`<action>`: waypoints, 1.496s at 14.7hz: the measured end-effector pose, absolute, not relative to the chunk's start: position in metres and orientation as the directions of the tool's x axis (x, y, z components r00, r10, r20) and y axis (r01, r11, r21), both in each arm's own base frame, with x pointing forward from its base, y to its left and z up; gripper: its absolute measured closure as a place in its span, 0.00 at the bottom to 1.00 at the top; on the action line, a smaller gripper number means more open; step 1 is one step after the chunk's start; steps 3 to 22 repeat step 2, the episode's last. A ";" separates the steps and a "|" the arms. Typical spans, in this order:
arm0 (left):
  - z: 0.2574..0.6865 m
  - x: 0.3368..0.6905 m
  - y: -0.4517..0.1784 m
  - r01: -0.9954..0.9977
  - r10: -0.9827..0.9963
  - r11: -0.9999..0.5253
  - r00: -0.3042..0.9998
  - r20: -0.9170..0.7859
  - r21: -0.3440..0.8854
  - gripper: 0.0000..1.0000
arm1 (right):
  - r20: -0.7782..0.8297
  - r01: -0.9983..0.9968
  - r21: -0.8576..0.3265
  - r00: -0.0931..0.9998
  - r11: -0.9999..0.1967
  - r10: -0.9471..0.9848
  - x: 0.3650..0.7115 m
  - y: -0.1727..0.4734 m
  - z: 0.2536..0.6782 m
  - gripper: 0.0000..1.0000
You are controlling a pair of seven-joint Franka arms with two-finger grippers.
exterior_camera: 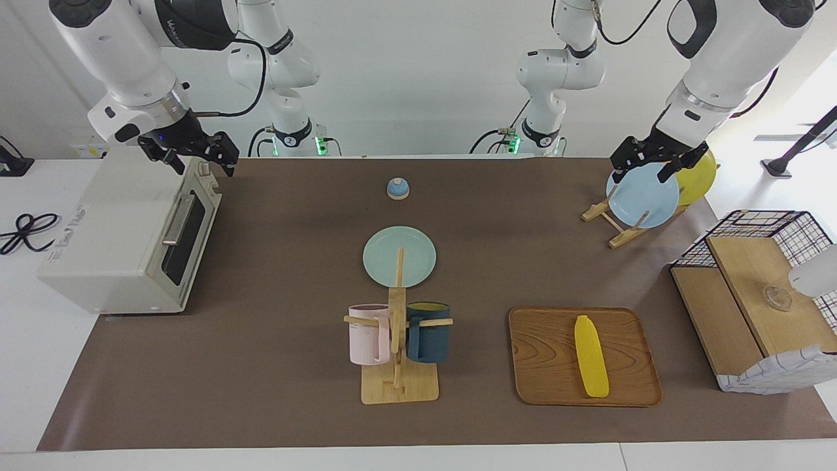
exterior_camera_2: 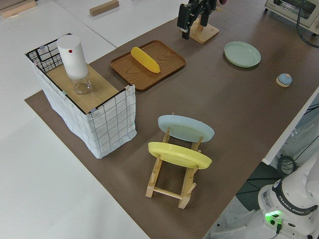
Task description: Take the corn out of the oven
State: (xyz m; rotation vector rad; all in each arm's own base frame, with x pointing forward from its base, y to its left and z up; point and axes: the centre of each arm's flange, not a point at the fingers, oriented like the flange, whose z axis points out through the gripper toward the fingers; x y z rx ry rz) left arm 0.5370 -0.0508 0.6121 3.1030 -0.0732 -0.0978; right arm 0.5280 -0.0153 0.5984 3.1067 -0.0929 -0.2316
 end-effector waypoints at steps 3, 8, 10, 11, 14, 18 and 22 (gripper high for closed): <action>0.613 0.537 -0.051 -0.046 -0.048 -0.998 0.997 -0.061 0.038 0.00 | -0.147 -0.058 0.029 0.987 -0.998 -0.061 0.528 -0.015 0.598 0.00; 0.613 0.537 -0.051 -0.046 -0.048 -0.998 0.997 -0.061 0.038 0.00 | -0.147 -0.058 0.029 0.987 -0.998 -0.061 0.528 -0.015 0.598 0.00; 0.613 0.537 -0.051 -0.046 -0.048 -0.998 0.997 -0.061 0.038 0.00 | -0.147 -0.058 0.029 0.987 -0.998 -0.061 0.528 -0.015 0.598 0.00; 0.613 0.537 -0.051 -0.046 -0.048 -0.998 0.997 -0.061 0.038 0.00 | -0.147 -0.058 0.029 0.987 -0.998 -0.061 0.528 -0.015 0.598 0.00; 0.613 0.537 -0.051 -0.046 -0.048 -0.998 0.997 -0.061 0.038 0.00 | -0.147 -0.058 0.029 0.987 -0.998 -0.061 0.528 -0.015 0.598 0.00; 0.613 0.537 -0.051 -0.046 -0.048 -0.998 0.997 -0.061 0.038 0.00 | -0.147 -0.058 0.029 0.987 -0.998 -0.061 0.528 -0.015 0.598 0.00; 0.613 0.537 -0.051 -0.046 -0.048 -0.998 0.997 -0.061 0.038 0.00 | -0.147 -0.058 0.029 0.987 -0.998 -0.061 0.528 -0.015 0.598 0.00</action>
